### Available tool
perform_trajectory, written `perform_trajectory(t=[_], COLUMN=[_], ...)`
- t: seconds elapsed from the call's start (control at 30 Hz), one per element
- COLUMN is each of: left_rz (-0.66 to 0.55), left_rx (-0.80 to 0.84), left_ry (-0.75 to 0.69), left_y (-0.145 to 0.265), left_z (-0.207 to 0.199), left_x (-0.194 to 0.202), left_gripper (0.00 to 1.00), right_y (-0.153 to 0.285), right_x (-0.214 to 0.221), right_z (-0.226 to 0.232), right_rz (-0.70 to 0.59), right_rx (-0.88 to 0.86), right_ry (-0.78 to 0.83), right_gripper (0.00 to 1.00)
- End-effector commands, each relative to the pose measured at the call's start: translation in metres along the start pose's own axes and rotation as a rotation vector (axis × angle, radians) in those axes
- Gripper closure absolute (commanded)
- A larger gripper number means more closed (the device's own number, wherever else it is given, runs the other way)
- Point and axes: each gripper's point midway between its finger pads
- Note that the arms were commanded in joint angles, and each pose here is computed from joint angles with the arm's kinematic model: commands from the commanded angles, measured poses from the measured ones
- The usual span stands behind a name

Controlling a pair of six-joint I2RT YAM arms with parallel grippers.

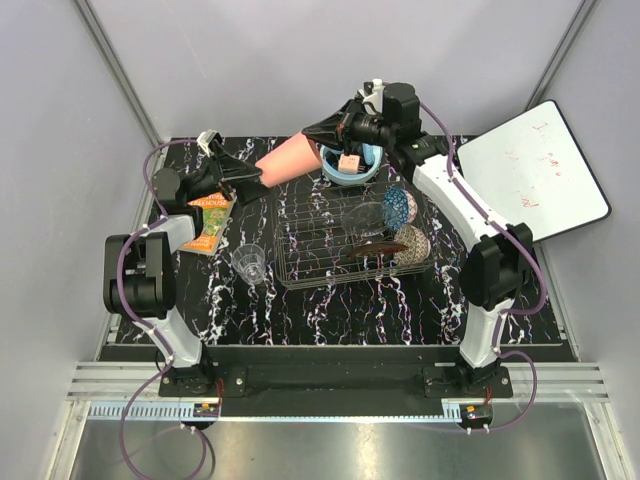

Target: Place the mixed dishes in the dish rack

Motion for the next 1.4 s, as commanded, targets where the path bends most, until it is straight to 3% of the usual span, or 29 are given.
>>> perform_trajectory(t=[0.0,0.97,1.2,1.3,1.37], left_rz=[-0.014,-0.065,-0.06,-0.053,-0.051], left_rx=[0.097,0.151,0.131,0.12,0.116], left_ry=[-0.34,-0.403,-0.385,-0.37,-0.37], left_y=[-0.004,-0.01,-0.011,-0.011,-0.011], left_z=[-0.041,-0.062,-0.055,-0.053,-0.053], left_x=[0.009,0.005,0.003,0.003,0.003], left_gripper=[0.01,0.02,0.2,0.4,0.48], right_y=[0.019,-0.008,-0.009,-0.009,-0.009], right_x=[0.014,0.041,0.04,0.039,0.041], right_z=[0.041,0.008,0.01,0.008,0.008], right_rz=[0.025,0.104,0.099,0.096,0.099], right_rx=[-0.105,-0.124,-0.131,-0.128,-0.127], right_ry=[0.036,-0.052,-0.045,-0.042,-0.041], right_gripper=[1.0,1.0,1.0,1.0,1.0])
Point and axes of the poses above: each gripper's point midway between its finger pads, its own y axis back along the fingers, its own z axis along the line the jaws close on, x = y × z, and after that the axes turned 2 degrees about -y, right-handed
